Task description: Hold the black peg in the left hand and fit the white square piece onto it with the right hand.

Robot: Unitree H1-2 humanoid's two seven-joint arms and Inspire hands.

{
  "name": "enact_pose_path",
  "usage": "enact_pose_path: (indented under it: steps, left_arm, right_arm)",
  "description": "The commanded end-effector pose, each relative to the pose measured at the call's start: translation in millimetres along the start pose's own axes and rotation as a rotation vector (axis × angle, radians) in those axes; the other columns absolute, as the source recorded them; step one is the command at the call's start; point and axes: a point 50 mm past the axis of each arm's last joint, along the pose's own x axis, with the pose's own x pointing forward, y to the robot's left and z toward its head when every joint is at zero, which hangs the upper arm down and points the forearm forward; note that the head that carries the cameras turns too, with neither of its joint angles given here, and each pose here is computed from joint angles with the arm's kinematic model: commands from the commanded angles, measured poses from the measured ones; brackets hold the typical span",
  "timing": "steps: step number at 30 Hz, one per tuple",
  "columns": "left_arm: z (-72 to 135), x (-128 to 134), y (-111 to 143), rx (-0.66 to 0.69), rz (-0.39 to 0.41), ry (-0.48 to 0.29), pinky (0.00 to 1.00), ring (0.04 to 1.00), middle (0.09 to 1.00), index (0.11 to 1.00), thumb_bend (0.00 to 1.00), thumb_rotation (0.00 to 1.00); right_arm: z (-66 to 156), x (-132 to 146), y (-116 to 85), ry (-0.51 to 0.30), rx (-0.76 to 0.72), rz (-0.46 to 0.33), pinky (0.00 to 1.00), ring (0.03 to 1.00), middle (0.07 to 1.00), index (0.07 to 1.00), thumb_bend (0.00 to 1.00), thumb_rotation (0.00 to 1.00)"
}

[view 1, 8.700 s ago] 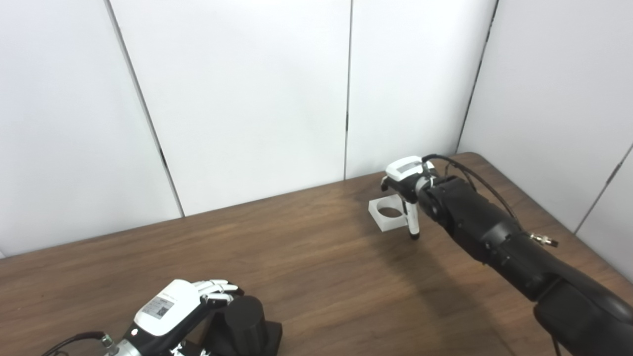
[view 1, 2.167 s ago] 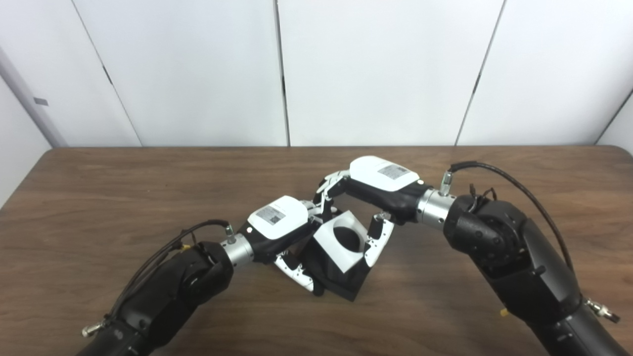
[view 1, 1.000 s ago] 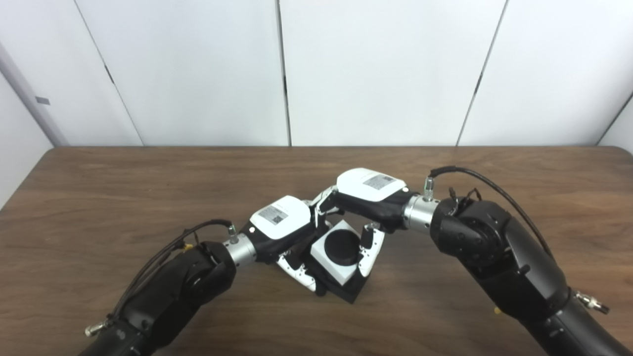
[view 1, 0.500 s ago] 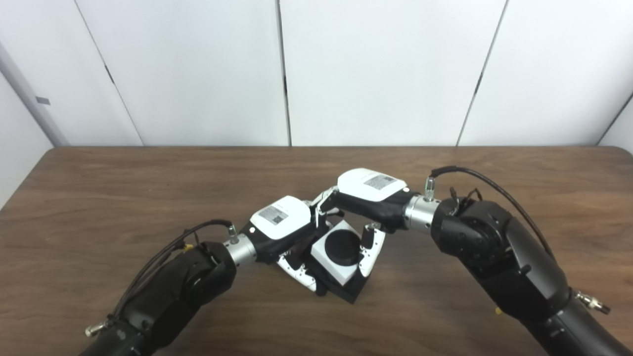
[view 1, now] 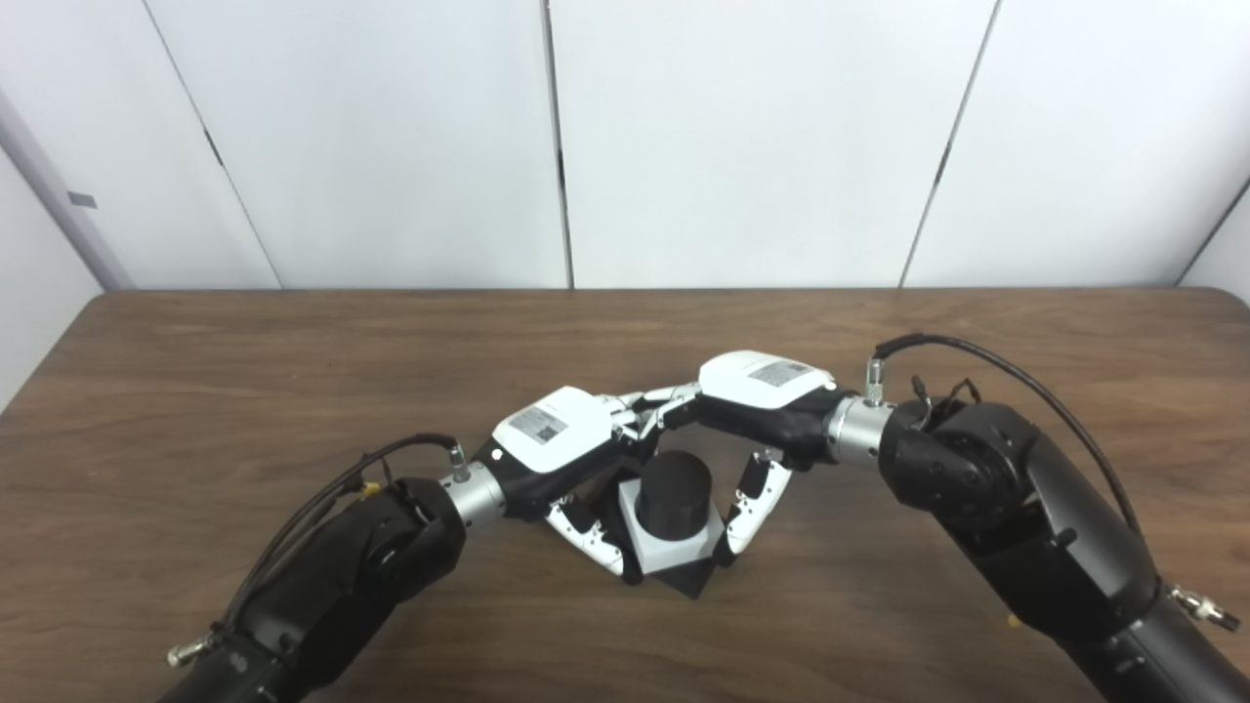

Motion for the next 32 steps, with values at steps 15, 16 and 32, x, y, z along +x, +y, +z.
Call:
enact_pose_path:
  steps: [15, 16, 32]
  left_arm:
    - [1, -6, -27, 0.036, -0.139, 0.012, 0.87, 0.942, 0.906, 0.488, 0.52, 0.08]
    - [0, -6, -27, 0.036, -0.141, 0.014, 0.86, 0.941, 0.905, 0.488, 0.52, 0.08]
    - [-3, -8, -30, 0.030, -0.145, 0.021, 0.88, 0.942, 0.906, 0.488, 0.52, 0.07]
  right_arm:
    - [-17, -30, -38, 0.045, 0.025, -0.220, 0.74, 0.857, 0.877, 0.824, 0.86, 0.17]
    - [-22, -36, -39, 0.060, 0.041, -0.250, 0.73, 0.853, 0.874, 0.819, 0.85, 0.17]
    - [-80, -109, 11, 0.288, 0.318, -0.673, 0.71, 0.807, 0.813, 0.719, 0.76, 0.06]
